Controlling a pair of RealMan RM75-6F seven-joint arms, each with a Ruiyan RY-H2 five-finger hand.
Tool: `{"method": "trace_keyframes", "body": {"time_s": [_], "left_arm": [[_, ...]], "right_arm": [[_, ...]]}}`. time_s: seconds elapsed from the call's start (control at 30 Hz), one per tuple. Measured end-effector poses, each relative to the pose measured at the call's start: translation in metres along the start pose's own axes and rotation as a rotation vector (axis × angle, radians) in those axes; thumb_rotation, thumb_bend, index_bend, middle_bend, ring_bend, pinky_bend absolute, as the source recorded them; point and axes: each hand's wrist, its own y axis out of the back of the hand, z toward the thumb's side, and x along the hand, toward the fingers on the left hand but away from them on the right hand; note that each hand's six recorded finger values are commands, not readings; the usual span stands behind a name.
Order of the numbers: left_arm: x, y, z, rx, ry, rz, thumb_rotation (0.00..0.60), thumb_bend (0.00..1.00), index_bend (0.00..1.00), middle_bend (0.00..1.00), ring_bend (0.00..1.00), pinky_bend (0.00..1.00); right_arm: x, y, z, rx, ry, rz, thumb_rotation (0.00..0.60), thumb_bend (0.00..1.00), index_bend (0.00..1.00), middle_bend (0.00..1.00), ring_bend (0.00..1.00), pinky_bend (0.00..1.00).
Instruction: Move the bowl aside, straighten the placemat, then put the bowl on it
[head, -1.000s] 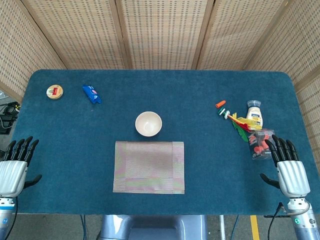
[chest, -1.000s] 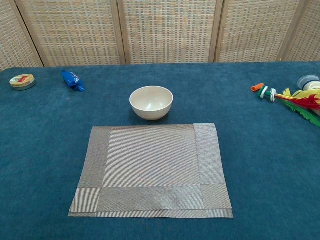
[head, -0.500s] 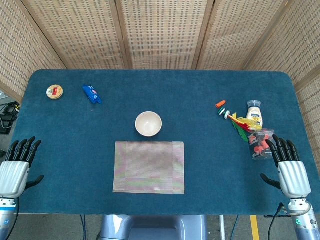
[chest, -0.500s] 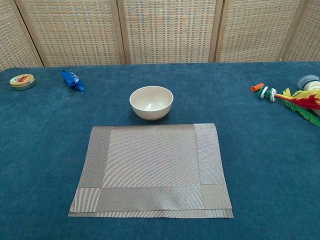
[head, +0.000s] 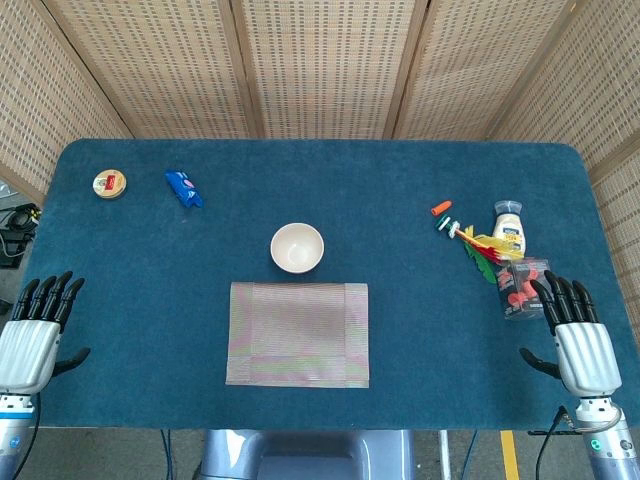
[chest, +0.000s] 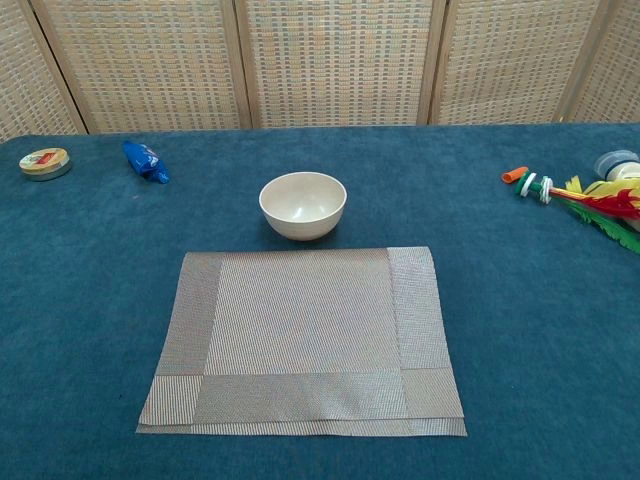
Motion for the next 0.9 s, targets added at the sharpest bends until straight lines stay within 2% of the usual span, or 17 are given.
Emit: {"method": "trace_keyframes", "body": {"time_s": [0.2, 0.4, 0.6, 0.9], "left_arm": [[0.022, -0.002, 0.016, 0.012, -0.056, -0.007, 0.600, 0.06, 0.15, 0.00, 0.00, 0.00], [0.063, 0.001, 0.049, 0.032, -0.149, 0.019, 0.600, 0.14, 0.23, 0.00, 0.00, 0.00], [0.106, -0.013, 0.086, 0.029, -0.219, -0.007, 0.600, 0.14, 0.29, 0.00, 0.00, 0.00], [0.172, -0.033, 0.145, 0.054, -0.288, -0.030, 0.600, 0.16, 0.32, 0.00, 0.00, 0.00]], "right_arm": [[0.000, 0.003, -0.002, -0.016, -0.004, -0.006, 0.600, 0.09, 0.11, 0.00, 0.00, 0.00], [-0.001, 0.005, -0.004, -0.034, -0.005, -0.011, 0.600, 0.09, 0.11, 0.00, 0.00, 0.00], [-0.003, 0.004, -0.009, -0.049, -0.020, -0.006, 0.600, 0.09, 0.11, 0.00, 0.00, 0.00], [-0.007, 0.002, -0.019, -0.069, -0.047, 0.005, 0.600, 0.09, 0.12, 0.00, 0.00, 0.00]]}}
